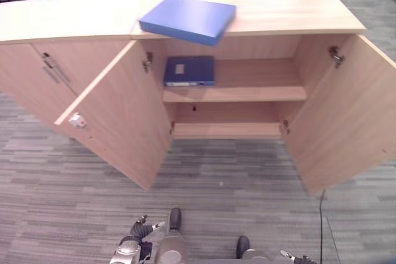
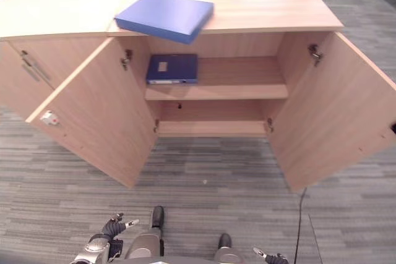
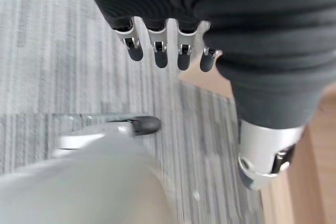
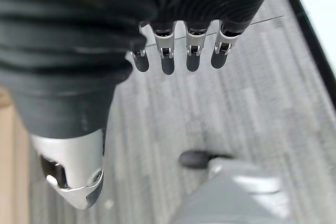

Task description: Put the empty folder in the office cabinet

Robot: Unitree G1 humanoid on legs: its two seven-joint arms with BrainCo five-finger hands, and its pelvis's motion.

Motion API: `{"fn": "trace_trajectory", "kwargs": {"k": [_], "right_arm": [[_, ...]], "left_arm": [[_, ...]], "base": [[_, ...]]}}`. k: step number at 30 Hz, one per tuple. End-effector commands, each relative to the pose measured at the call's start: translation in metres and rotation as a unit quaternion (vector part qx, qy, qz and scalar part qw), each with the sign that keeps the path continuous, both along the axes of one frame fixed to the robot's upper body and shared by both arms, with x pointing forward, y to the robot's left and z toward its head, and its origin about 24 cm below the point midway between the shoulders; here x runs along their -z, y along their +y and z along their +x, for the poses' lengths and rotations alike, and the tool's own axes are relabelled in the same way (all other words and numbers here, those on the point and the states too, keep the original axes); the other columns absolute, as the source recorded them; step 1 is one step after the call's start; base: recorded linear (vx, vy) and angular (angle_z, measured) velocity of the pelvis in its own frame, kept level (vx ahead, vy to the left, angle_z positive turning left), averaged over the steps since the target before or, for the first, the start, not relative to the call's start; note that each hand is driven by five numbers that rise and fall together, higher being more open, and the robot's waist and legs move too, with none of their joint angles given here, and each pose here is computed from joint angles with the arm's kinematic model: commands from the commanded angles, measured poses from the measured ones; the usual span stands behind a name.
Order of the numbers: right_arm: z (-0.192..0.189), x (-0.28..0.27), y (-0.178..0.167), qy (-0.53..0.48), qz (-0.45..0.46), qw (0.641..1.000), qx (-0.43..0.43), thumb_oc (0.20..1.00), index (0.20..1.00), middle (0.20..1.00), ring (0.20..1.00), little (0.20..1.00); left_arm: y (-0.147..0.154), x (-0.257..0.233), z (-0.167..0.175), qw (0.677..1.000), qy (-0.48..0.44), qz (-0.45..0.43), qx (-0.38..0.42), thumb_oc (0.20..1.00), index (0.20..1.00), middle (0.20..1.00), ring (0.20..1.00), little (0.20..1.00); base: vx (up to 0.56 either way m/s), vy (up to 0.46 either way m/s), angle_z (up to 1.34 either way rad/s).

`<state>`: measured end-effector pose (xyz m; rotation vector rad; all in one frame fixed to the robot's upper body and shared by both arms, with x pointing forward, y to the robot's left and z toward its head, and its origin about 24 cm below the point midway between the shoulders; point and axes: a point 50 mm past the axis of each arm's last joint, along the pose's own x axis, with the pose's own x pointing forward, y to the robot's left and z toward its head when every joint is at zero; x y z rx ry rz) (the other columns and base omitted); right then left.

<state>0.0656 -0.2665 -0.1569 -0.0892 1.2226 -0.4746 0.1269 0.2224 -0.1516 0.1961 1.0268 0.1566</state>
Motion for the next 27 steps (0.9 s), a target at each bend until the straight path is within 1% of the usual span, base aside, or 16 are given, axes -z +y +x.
{"fn": "trace_trajectory", "kwargs": {"k": [1,2,4,5,6,7,12,16,20,27], "right_arm": [[0.014,-0.005,-0.005,-0.017,-0.014,0.999,-0.025,1.0,1.0,1.0,1.0,1.0],[0.012,-0.002,0.002,-0.013,-0.005,0.999,-0.033,1.0,1.0,1.0,1.0,1.0],[0.016,-0.001,0.008,-0.018,0.002,0.999,-0.037,1.0,1.0,1.0,1.0,1.0],[0.027,0.0,0.019,-0.035,0.015,0.999,-0.038,1.0,1.0,1.0,1.0,1.0],[0.032,-0.001,0.022,-0.042,0.019,0.998,-0.041,1.0,1.0,1.0,1.0,1.0],[0.032,-0.001,0.023,-0.042,0.019,0.998,-0.041,1.0,1.0,1.0,1.0,1.0],[0.059,-0.006,0.035,-0.08,0.026,0.994,-0.069,1.0,1.0,1.0,1.0,1.0],[0.067,-0.008,0.042,-0.102,0.037,0.992,-0.061,1.0,1.0,1.0,1.0,1.0],[0.066,-0.008,0.043,-0.101,0.035,0.992,-0.065,1.0,1.0,1.0,1.0,1.0],[0.063,-0.008,0.037,-0.101,0.036,0.993,-0.042,1.0,1.0,1.0,1.0,1.0]], "left_arm": [[0.022,-0.005,-0.012,0.999,-0.015,0.021,-0.03,1.0,1.0,1.0,1.0,1.0],[0.024,-0.003,-0.019,0.999,-0.001,0.026,-0.029,1.0,1.0,1.0,1.0,1.0],[0.028,-0.003,-0.02,0.999,0.004,0.032,-0.024,1.0,1.0,1.0,1.0,1.0],[0.037,-0.006,-0.016,0.999,0.003,0.046,-0.019,1.0,1.0,1.0,1.0,1.0],[0.04,-0.008,-0.013,0.999,-0.002,0.049,-0.018,1.0,1.0,1.0,1.0,1.0],[0.04,-0.008,-0.013,0.999,-0.002,0.049,-0.018,1.0,1.0,1.0,1.0,1.0],[0.053,-0.019,0.004,0.997,-0.03,0.065,-0.025,1.0,1.0,1.0,1.0,1.0],[0.056,-0.022,0.008,0.996,-0.038,0.066,-0.037,1.0,1.0,1.0,1.0,1.0],[0.056,-0.022,0.009,0.996,-0.038,0.069,-0.035,1.0,1.0,1.0,1.0,1.0],[0.051,-0.022,0.013,0.996,-0.046,0.069,-0.034,1.0,1.0,1.0,1.0,1.0]], "base": [[0.59,0.591,0.22],[0.46,0.53,0.24],[0.33,0.466,0.27],[0.29,0.488,0.23],[0.22,0.396,-0.02],[0.07,0.201,-0.15],[0.04,0.28,-0.22],[0.13,0.257,-0.27],[0.14,-0.037,-0.03],[0.15,-0.171,0.19]]}}
